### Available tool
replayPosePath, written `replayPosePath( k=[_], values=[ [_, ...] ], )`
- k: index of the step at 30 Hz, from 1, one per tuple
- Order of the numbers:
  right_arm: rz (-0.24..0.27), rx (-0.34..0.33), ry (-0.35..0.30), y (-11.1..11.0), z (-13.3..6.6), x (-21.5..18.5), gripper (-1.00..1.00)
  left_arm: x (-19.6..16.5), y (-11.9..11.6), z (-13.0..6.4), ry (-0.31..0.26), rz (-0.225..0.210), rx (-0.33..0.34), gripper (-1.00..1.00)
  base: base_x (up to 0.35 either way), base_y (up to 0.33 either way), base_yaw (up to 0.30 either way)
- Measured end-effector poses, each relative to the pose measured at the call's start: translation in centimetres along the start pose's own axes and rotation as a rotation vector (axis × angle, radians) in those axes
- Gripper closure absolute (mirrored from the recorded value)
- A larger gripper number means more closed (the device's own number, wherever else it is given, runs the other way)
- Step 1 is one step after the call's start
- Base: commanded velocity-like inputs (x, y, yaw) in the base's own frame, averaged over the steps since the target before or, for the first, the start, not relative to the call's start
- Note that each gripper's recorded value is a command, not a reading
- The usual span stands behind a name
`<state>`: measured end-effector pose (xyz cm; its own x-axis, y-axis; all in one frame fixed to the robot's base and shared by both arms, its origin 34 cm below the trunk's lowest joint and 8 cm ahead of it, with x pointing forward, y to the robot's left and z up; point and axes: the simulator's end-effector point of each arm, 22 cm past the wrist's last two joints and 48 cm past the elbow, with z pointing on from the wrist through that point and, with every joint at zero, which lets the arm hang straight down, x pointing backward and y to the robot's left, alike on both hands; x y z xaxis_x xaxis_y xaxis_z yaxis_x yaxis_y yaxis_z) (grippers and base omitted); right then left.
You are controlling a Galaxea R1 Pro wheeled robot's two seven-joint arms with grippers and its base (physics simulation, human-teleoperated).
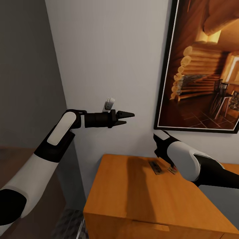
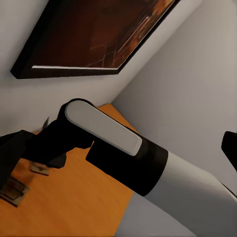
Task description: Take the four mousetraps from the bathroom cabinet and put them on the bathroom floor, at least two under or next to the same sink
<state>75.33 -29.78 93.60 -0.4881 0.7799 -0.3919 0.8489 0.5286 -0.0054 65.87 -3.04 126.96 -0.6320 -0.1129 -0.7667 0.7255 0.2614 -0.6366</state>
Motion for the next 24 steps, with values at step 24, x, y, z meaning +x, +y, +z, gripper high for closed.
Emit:
replayPosePath(
  k=[24],
  values=[
    [0.001, 0.001, 0.001, -0.03, 0.05, -0.02, -1.0, 0.0, 0.04, 0.01, 0.0, 0.0, 0.0, -1.0, 0.026, 0.0, 0.0]
  ],
)
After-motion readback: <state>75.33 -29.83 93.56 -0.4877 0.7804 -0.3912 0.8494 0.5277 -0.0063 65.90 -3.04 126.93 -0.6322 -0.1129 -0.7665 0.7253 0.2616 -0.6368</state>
